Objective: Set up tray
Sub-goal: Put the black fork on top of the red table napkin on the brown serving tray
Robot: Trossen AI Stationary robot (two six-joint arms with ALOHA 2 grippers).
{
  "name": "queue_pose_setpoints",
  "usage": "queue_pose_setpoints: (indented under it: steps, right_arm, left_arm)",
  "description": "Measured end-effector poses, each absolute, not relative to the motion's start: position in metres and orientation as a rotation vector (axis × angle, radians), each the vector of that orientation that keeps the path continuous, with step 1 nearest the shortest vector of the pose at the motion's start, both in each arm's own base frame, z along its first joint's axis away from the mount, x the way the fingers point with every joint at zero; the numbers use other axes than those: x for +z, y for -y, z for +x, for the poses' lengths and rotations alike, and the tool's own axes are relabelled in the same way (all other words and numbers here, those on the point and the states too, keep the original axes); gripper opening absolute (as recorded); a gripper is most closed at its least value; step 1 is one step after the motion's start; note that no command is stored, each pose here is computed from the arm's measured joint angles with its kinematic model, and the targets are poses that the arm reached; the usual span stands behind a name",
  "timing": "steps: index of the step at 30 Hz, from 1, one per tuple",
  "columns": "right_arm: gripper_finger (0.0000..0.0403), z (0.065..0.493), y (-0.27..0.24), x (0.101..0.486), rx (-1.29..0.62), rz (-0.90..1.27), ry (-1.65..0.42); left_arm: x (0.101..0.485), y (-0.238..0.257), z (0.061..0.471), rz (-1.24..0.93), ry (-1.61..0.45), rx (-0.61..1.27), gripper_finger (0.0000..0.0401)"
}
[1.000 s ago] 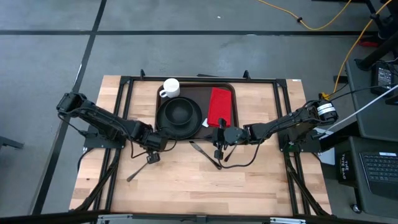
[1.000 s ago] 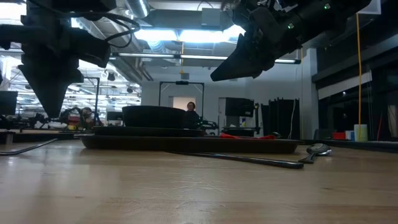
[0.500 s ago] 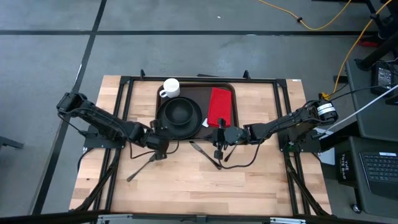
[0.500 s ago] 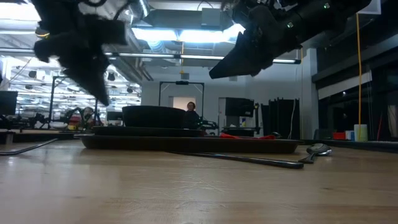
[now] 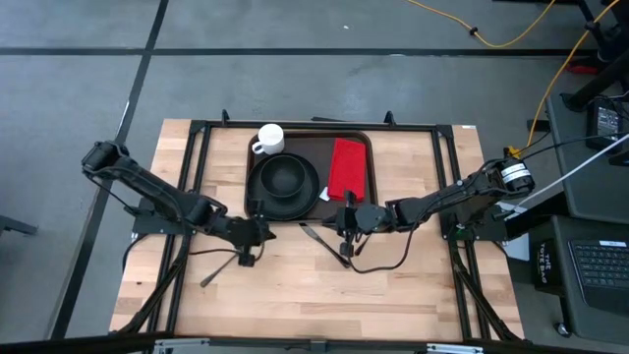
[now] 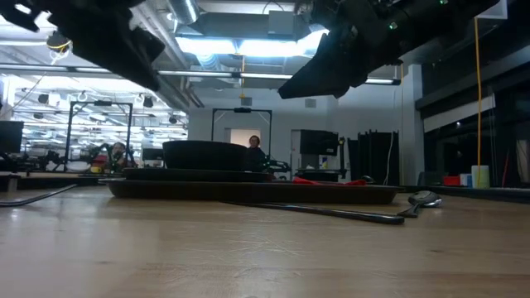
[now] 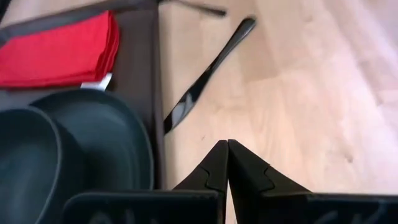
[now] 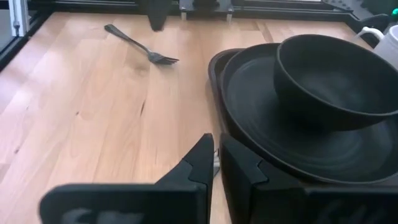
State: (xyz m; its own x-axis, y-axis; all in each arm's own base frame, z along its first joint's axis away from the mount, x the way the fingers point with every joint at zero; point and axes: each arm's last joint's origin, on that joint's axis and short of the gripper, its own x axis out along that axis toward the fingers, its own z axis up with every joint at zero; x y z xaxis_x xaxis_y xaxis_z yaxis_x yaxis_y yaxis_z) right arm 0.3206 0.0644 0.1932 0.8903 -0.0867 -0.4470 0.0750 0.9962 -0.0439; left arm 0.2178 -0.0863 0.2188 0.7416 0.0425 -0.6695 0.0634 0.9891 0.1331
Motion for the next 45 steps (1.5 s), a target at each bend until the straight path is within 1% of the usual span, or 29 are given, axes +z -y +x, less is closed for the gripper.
queue_pose_setpoints:
  steps: [4, 10, 14, 18, 26, 30, 33, 35, 39, 45]
  right_arm:
    - [0.0032, 0.320, -0.068, 0.193, -0.076, -0.026, -0.465]
    - [0.0032, 0.320, -0.068, 0.193, -0.079, -0.012, -0.462]
    - [0.0032, 0.320, -0.068, 0.193, -0.080, -0.005, -0.462]
    - [0.0032, 0.320, -0.068, 0.193, -0.079, -0.012, -0.463]
    - [0.0032, 0.320, -0.068, 0.193, -0.073, -0.036, -0.466]
    - [0.0032, 0.320, -0.068, 0.193, -0.068, -0.056, -0.468]
    - [0.0032, 0.320, -0.068, 0.193, -0.068, -0.056, -0.469]
    - [0.0032, 0.320, -0.068, 0.193, -0.068, -0.056, -0.469]
    - [0.0032, 0.320, -0.068, 0.193, -0.068, -0.057, -0.469]
    - [0.0032, 0.320, -0.068, 0.193, -0.068, -0.057, -0.470]
  left_arm:
    - [0.222, 0.089, 0.207, 0.092, -0.681, -0.035, 0.0002]
    - [0.228, 0.092, 0.197, -0.102, -0.671, 0.022, 0.0001]
    - [0.220, 0.094, 0.188, -0.179, -0.778, 0.048, 0.0002]
    - [0.214, 0.097, 0.179, -0.292, -0.884, 0.113, 0.0001]
    - [0.233, 0.113, 0.178, -0.448, -0.988, 0.203, 0.0001]
    - [0.240, 0.121, 0.179, -0.497, -1.122, 0.291, 0.0001]
    - [0.242, 0.124, 0.179, -0.558, -1.233, 0.407, 0.0003]
    - [0.240, 0.127, 0.182, -0.595, -1.275, 0.469, 0.0003]
    - [0.229, 0.134, 0.186, -0.658, -1.369, 0.514, 0.0003]
    - [0.212, 0.140, 0.194, -0.620, -1.432, 0.566, 0.0003]
